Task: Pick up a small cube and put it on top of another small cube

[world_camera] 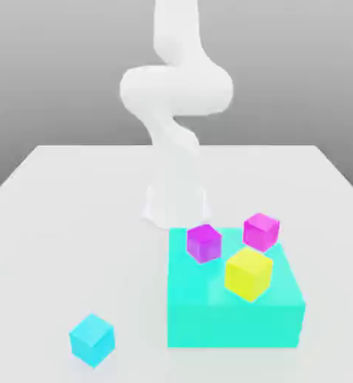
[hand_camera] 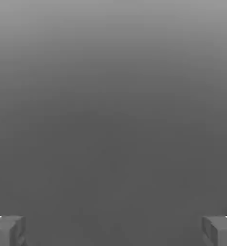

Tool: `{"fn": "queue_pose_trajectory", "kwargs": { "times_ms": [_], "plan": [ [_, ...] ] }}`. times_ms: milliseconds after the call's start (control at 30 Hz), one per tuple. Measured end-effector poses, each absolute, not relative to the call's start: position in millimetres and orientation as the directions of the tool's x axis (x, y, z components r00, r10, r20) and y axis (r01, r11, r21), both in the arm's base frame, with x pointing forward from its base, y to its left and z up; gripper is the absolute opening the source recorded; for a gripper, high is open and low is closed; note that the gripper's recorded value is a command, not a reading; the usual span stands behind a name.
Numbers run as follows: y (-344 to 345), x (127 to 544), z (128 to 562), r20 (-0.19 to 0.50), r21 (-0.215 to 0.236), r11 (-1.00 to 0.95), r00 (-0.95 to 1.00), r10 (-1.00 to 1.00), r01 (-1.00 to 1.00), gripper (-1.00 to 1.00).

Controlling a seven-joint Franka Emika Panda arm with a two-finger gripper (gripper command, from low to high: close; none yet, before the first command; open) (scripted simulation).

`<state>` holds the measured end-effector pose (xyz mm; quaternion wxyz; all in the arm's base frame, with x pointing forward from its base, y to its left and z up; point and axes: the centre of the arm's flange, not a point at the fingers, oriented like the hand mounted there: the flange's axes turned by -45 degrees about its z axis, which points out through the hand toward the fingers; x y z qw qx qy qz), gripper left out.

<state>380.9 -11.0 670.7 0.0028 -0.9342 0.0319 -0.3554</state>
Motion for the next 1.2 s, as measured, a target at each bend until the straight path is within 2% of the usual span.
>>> {"fn": "queue_pose_trajectory", "kwargs": {
  "times_ms": [200,400,567,800,967,1000,1200],
  "plan": [
    [-44,445,561,0.517,-0.056,-0.982,0.836,-0.185,-0.182,0.0],
    [-79,474,444,0.359,-0.063,-0.949,0.88,-0.311,-0.31,0.0],
    [-108,474,344,0.22,-0.051,-0.907,0.881,-0.418,-0.418,0.0],
    [-137,439,211,0.025,-0.008,-0.834,0.834,-0.551,-0.551,0.0],
    [-139,433,146,0.001,0.0,-0.825,0.825,-0.566,-0.566,0.0],
    [-139,432,136,0.0,0.0,-0.824,0.824,-0.566,-0.566,-1.0],
    [-139,432,131,0.001,0.0,-0.824,0.824,-0.566,-0.566,-1.0]
  ]
}}
